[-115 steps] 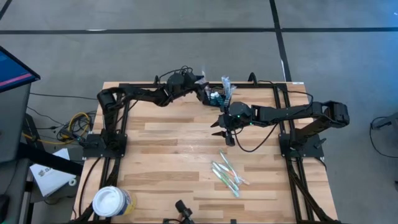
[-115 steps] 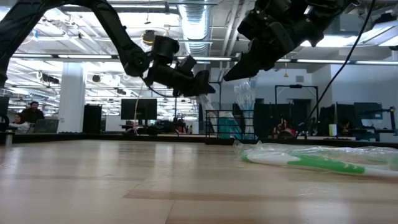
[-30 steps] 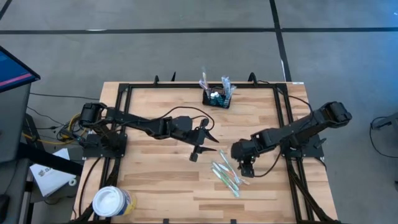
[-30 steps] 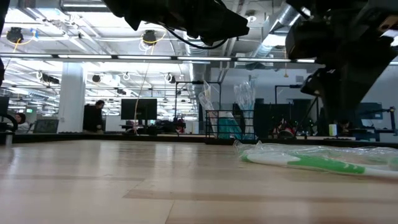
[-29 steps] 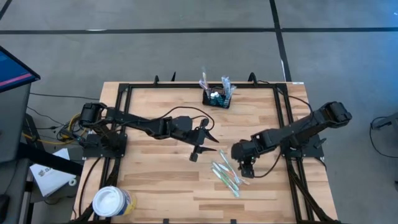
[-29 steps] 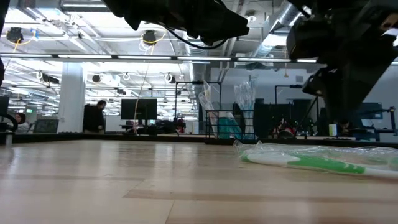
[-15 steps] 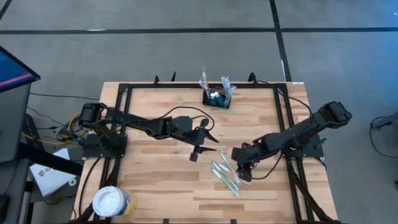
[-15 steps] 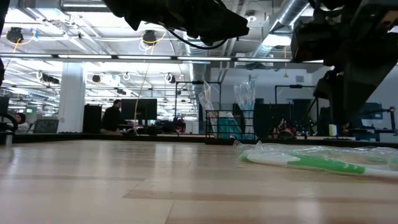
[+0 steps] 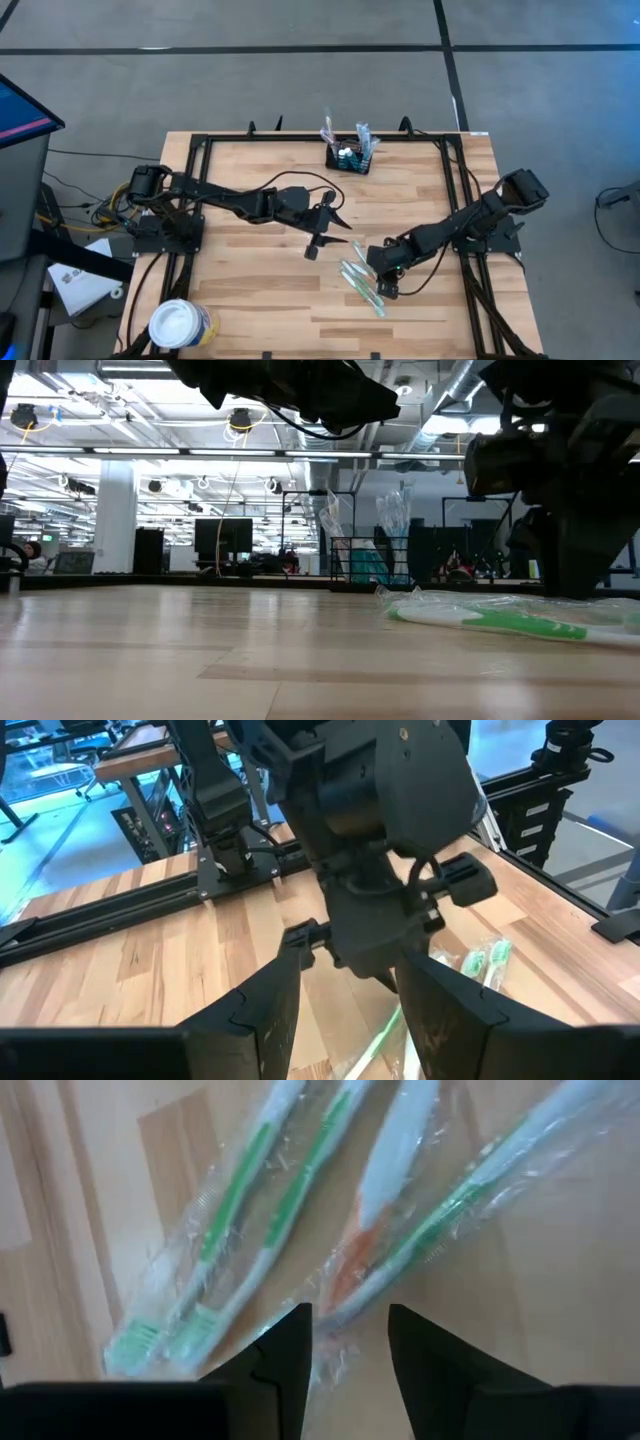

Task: Pick & Place toothbrushing station
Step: Put the green toothbrush into the mesh organizer

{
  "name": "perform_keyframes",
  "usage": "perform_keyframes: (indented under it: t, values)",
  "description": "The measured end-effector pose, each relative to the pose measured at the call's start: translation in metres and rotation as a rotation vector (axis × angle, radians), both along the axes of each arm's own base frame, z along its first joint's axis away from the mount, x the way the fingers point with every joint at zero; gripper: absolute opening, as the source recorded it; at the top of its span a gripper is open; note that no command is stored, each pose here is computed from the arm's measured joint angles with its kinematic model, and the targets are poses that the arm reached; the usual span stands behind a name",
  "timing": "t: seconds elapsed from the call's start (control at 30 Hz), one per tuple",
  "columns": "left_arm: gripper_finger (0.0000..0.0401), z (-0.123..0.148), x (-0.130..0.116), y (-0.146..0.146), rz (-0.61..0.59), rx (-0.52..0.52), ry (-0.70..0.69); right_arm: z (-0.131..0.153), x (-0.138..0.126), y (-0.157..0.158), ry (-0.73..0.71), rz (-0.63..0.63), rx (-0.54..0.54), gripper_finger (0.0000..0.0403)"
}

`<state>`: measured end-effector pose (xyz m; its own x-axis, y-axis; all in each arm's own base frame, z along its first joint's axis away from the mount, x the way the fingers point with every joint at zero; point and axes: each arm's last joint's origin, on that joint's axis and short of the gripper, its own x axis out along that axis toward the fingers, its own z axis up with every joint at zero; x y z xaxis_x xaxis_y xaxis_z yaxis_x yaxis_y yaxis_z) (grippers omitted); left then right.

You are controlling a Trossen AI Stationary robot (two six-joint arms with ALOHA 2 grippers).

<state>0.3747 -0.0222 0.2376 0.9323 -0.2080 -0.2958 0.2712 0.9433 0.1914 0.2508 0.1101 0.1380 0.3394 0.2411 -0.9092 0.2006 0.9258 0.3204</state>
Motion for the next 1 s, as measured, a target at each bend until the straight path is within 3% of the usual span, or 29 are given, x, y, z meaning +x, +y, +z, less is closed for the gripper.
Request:
perform_keyframes:
  t: [0.4,0.63,1.0]
  values:
    - [0.0159,0.000,0.000,0.000,0.000,0.000,0.001,-0.009,0.002,0.002,0.022,0.028,-0.003,0.0090]
    - [0.0159,0.000,0.000,0.000,0.000,0.000,0.002,-0.010,0.005,0.001,0.020,0.071,0.011,0.0013]
    - [0.0159,0.000,0.000,0.000,0.000,0.000,0.003,0.001,0.008,0.002,0.031,0.096,-0.013,0.0008]
